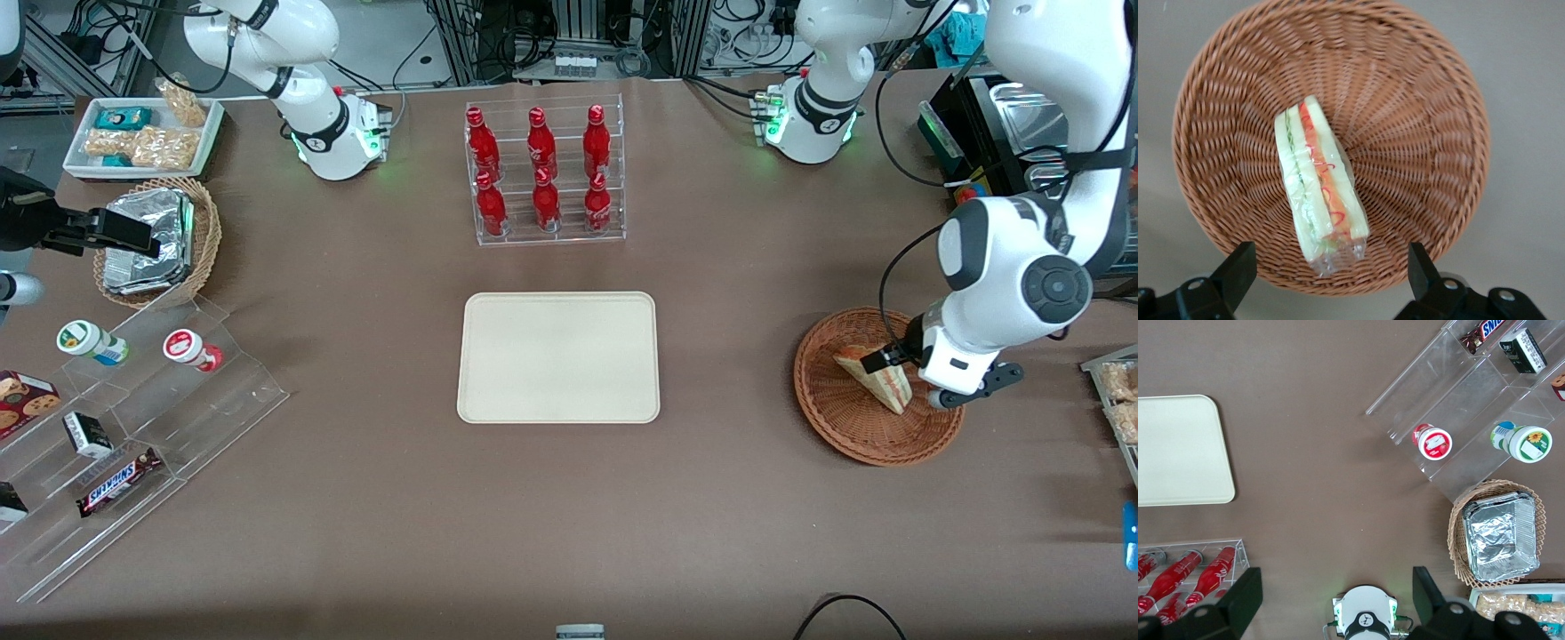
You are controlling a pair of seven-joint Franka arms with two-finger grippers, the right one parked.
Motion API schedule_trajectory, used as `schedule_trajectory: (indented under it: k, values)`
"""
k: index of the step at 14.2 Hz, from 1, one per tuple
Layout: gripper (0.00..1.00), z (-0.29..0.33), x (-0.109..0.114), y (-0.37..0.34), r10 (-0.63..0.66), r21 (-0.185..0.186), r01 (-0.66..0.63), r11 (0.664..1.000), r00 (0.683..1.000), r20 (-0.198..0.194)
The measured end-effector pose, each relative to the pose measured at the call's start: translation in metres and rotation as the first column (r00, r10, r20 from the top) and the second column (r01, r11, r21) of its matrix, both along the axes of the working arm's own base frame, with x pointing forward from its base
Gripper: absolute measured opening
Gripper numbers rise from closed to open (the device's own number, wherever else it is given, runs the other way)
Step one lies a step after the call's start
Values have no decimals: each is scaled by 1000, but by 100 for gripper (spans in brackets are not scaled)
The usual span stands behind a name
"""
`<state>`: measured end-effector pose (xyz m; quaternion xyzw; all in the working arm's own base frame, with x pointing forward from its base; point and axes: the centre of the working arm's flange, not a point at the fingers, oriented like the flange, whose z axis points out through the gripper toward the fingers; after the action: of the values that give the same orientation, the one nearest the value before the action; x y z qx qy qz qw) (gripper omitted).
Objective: Place sandwich from basket to tray
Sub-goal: 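Lower the left gripper over the wrapped sandwich and close on it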
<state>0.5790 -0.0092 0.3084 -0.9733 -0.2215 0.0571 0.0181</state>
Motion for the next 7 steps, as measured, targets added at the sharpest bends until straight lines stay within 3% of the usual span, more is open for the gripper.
schedule_trajectory:
  k: [7]
  values:
    - [100,-34,-5,4,124,16,-124,992,991,-52]
